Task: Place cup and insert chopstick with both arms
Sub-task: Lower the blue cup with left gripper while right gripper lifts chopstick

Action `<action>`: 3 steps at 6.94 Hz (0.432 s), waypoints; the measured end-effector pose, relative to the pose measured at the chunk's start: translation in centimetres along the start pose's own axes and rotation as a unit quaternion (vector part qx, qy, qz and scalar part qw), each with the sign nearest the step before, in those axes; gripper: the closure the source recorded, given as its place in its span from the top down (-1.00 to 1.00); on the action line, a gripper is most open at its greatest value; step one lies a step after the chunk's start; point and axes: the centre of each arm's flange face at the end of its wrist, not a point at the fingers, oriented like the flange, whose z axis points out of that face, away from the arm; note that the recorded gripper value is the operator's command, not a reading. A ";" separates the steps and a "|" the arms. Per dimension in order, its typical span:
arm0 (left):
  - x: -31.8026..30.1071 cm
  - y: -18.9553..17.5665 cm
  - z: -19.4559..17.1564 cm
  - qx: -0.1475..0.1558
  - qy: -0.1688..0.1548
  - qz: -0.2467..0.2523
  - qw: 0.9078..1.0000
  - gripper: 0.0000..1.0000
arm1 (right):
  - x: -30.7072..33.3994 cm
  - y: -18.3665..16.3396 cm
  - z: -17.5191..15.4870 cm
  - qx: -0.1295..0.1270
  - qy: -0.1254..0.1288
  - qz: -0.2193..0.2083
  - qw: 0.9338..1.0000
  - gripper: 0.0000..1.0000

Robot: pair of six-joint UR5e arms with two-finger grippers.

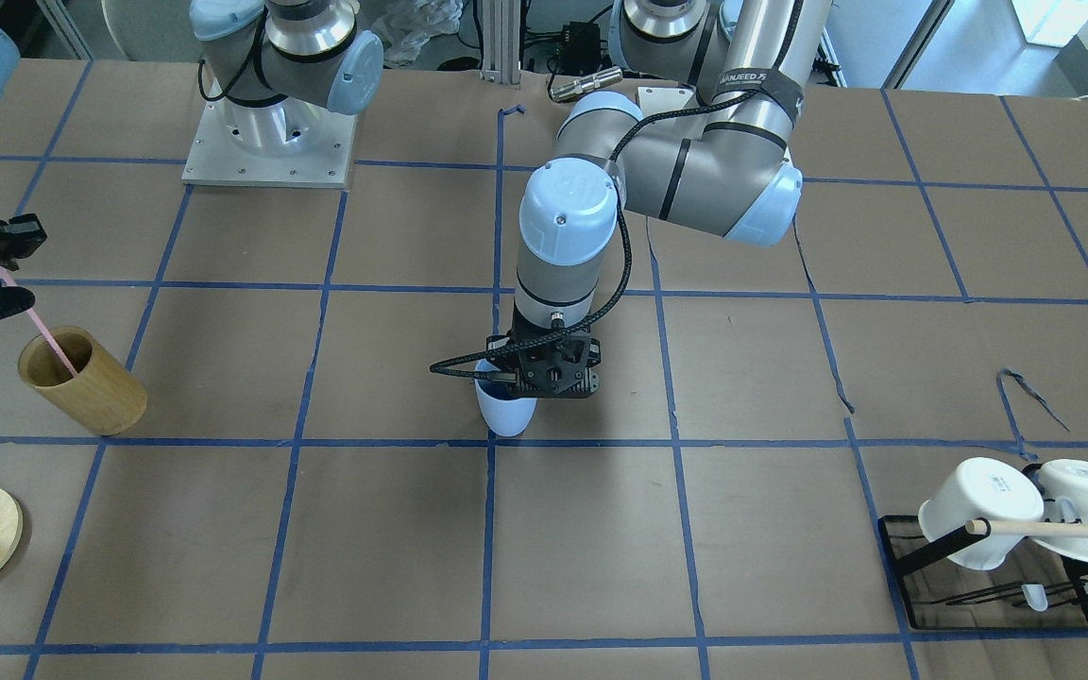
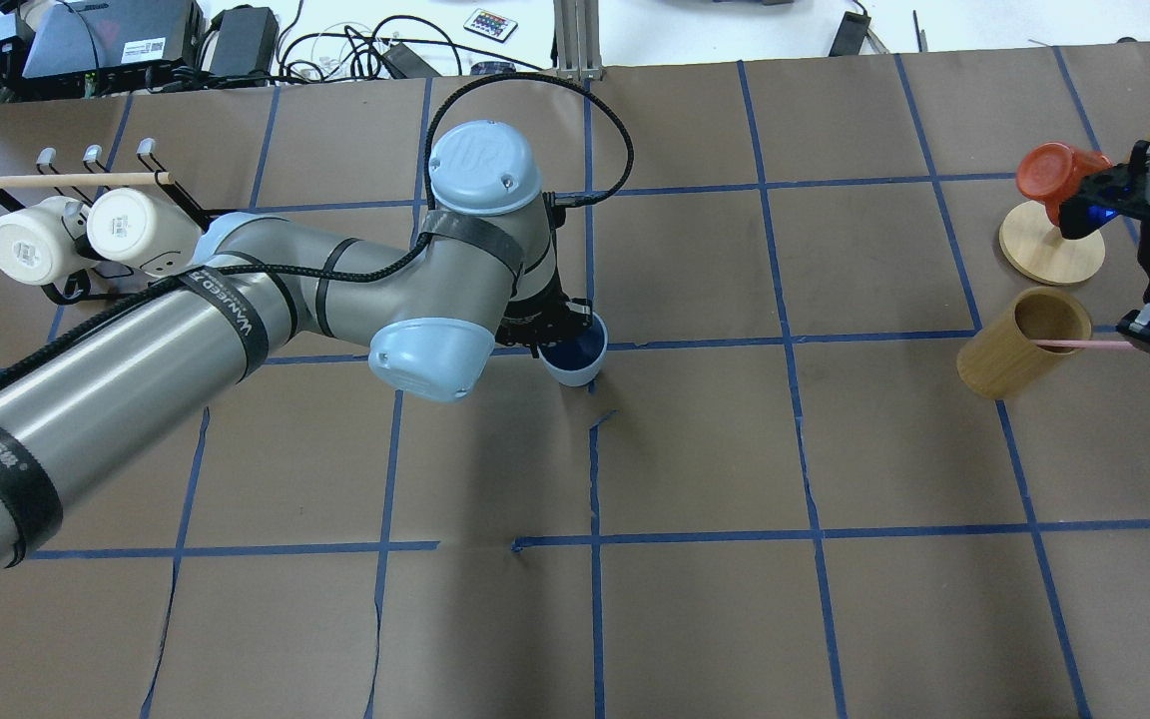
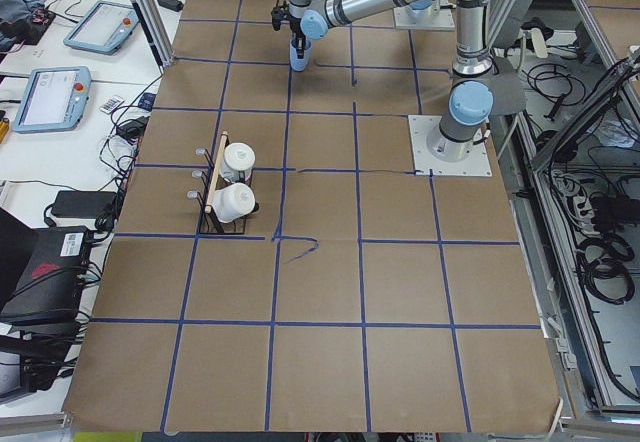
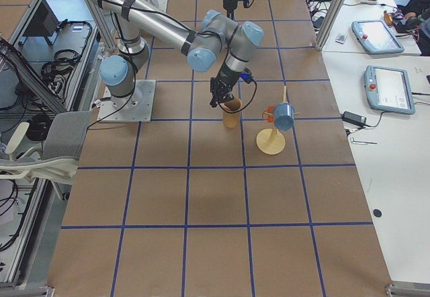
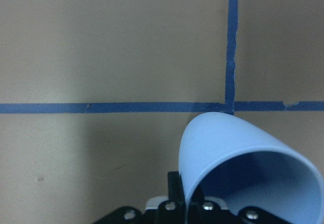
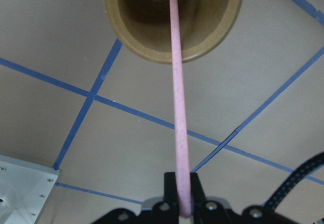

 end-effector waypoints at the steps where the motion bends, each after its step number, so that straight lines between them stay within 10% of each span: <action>1: 0.1 0.0 0.2 -0.002 0.001 0.000 1.000 -1.00 | 0.0 0.0 -0.1 0.003 -0.003 -0.001 1.000 -0.87; 3: 0.4 0.1 -0.1 -0.003 0.014 0.000 1.000 -1.00 | 0.1 0.1 -0.9 0.014 -0.008 0.001 1.000 -0.87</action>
